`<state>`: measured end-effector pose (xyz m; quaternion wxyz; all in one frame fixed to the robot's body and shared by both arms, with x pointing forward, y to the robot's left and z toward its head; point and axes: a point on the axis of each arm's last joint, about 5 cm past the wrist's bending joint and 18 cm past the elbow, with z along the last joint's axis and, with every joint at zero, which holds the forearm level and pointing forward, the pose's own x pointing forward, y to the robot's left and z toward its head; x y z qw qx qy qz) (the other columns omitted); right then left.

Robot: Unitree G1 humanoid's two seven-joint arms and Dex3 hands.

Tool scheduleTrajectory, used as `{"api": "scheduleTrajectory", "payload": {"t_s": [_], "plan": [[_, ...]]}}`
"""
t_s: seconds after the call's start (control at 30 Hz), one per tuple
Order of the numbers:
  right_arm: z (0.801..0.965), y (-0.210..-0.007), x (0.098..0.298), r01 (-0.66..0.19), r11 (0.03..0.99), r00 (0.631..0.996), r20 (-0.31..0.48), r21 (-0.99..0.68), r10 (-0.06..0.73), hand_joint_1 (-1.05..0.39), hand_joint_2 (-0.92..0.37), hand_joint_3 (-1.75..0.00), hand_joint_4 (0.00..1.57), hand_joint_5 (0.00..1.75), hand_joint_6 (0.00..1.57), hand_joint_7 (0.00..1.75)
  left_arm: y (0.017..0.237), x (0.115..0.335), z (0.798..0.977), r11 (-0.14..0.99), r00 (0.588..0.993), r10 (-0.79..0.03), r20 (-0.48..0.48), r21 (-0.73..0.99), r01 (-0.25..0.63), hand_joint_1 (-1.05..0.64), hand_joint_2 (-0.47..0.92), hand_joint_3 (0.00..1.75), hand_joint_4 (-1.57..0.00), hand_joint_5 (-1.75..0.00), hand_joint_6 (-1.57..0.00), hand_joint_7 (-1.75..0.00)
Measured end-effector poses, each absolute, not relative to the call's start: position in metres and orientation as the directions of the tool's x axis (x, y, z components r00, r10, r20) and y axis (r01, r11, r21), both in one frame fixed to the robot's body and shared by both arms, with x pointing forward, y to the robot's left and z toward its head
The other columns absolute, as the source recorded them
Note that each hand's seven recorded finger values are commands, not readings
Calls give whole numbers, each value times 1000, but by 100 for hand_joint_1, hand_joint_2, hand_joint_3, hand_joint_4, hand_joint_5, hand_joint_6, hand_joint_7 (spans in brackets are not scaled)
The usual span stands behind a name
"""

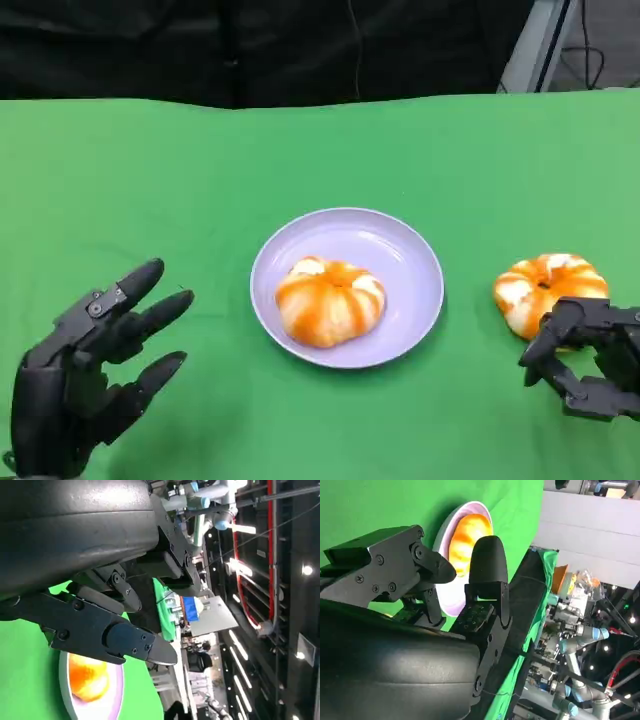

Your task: Grasp the bread from the table and place it into the plate.

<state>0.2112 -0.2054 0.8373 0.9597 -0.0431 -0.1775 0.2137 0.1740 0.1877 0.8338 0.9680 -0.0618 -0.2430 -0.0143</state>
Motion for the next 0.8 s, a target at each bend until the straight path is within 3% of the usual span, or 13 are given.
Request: {"api": "scheduleTrajectory", "payload": {"t_s": [0.07, 0.2, 0.33, 0.37, 0.4, 0.43, 0.5, 0.6, 0.7, 0.8], "plan": [[837, -205, 211, -395, 905, 846, 322, -159, 426, 12, -71, -83, 87, 143, 92, 102, 188, 174, 834, 989, 884, 6, 468, -132, 64, -12, 92, 21, -89, -1, -75, -2], [837, -206, 211, -395, 905, 847, 320, -157, 425, 12, -71, -83, 87, 143, 92, 103, 181, 172, 834, 955, 892, 69, 446, -288, 70, -2, 92, 36, -97, -5, -82, -3], [837, -206, 211, -397, 905, 847, 318, -156, 426, 12, -70, -82, 87, 143, 92, 103, 180, 171, 837, 946, 887, 84, 454, -315, 72, -1, 92, 43, -111, -13, -98, -8], [836, -206, 211, -397, 905, 848, 316, -155, 426, 12, -70, -83, 87, 143, 92, 103, 180, 171, 838, 945, 885, 88, 457, -318, 70, -2, 92, 43, -107, -32, -104, -7], [836, -206, 211, -396, 905, 848, 315, -155, 426, 13, -70, -83, 87, 143, 91, 104, 180, 171, 838, 945, 883, 93, 459, -320, 67, -4, 92, 42, -93, -71, -111, -5], [836, -207, 211, -396, 905, 849, 314, -155, 425, 13, -71, -83, 87, 142, 91, 104, 179, 171, 838, 945, 883, 93, 459, -319, 66, -6, 92, 42, -86, -94, -115, -6], [836, -207, 211, -395, 905, 849, 314, -155, 425, 13, -71, -83, 87, 142, 92, 103, 179, 170, 838, 947, 884, 91, 459, -314, 65, -8, 92, 44, -80, -120, -121, -9], [836, -207, 211, -395, 906, 849, 314, -155, 424, 13, -71, -82, 87, 142, 92, 103, 177, 170, 838, 947, 883, 99, 459, -317, 58, -8, 92, 47, -75, -138, -123, -16], [837, -207, 211, -395, 906, 849, 315, -155, 424, 13, -70, -83, 86, 142, 91, 103, 173, 170, 839, 943, 878, 113, 465, -329, 53, -8, 92, 48, -73, -147, -93, -79], [837, -207, 212, -395, 905, 849, 315, -155, 424, 13, -70, -84, 86, 142, 91, 103, 171, 169, 839, 940, 878, 124, 463, -339, 46, -8, 92, 50, -73, -149, -87, -94]]}}
